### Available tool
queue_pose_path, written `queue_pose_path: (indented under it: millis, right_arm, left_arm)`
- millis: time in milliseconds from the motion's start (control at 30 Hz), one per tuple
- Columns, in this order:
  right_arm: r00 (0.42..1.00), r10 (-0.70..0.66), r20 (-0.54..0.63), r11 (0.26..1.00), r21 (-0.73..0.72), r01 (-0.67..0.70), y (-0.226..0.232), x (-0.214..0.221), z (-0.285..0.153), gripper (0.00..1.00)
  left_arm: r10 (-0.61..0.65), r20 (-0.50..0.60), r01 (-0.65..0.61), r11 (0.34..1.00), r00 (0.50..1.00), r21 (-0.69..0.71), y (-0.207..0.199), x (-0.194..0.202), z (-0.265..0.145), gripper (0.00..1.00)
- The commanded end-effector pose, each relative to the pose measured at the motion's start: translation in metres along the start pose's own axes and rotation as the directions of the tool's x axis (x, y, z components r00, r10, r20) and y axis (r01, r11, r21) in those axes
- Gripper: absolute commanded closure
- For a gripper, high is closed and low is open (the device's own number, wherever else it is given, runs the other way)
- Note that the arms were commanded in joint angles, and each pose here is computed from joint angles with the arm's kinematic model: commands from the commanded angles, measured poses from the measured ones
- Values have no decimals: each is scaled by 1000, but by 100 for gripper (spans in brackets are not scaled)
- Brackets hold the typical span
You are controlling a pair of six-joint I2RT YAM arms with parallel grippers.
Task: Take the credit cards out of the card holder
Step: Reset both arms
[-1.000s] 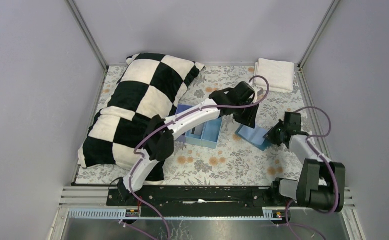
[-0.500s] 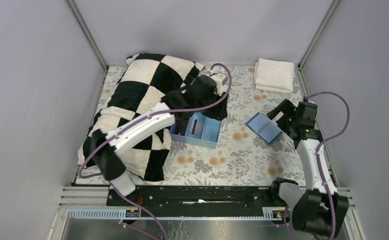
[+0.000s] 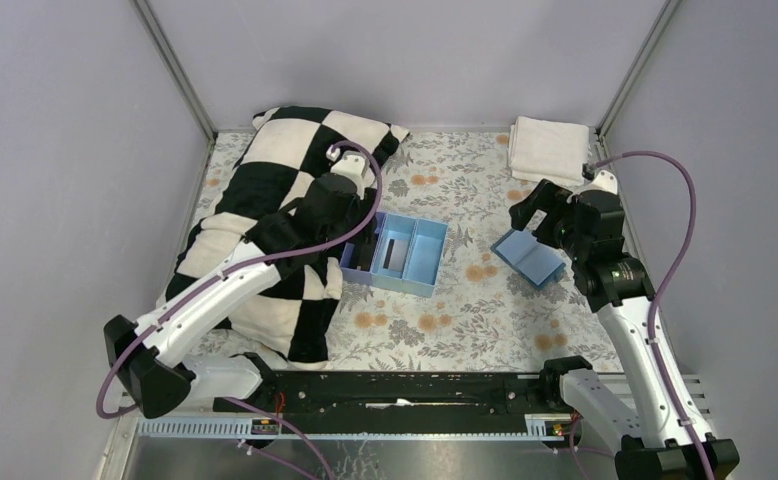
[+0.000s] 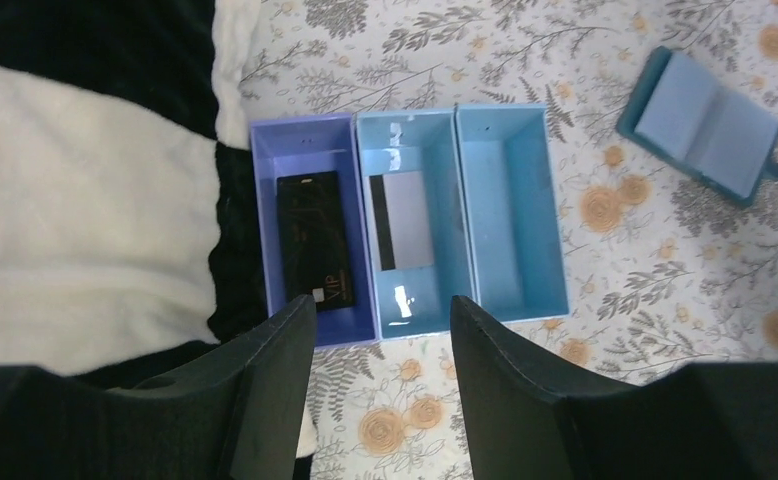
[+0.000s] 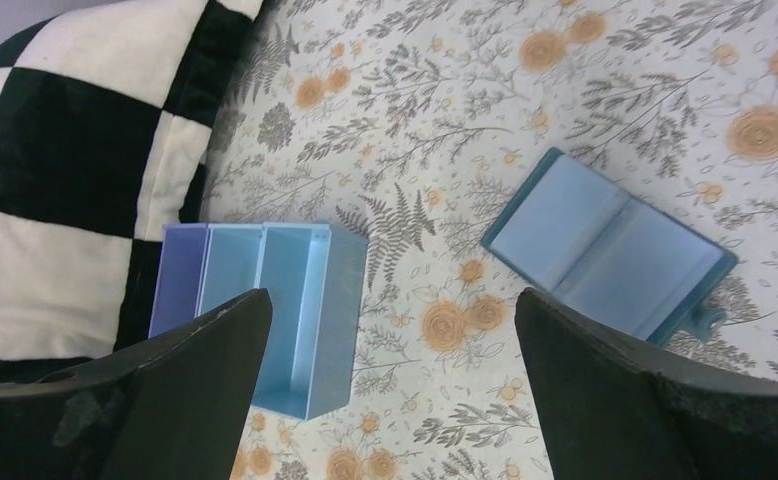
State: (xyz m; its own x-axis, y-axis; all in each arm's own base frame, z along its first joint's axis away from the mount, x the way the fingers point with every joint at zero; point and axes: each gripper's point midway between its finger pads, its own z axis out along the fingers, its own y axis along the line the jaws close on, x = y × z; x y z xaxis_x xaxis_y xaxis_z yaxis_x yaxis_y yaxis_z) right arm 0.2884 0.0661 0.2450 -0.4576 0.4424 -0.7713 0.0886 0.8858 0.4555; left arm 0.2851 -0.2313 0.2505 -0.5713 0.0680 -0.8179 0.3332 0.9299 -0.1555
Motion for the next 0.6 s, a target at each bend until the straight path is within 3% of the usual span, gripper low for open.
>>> queue_pose_path:
  millis: [0, 267, 567]
  right_arm:
    - [997, -46, 57, 996, 73, 42, -8, -20, -5, 0]
    - [998, -28, 52, 997, 71, 24, -6, -20, 2, 0]
    - [998, -29, 49, 996, 86, 25, -10, -17, 2, 0]
  left_arm:
    - [1, 70, 1, 999, 998, -38, 14, -6, -5, 43]
    - [-49, 63, 55, 993, 997, -100, 40, 6, -3, 44]
    - [-95, 92, 107, 985, 991, -134, 67, -7, -8, 45]
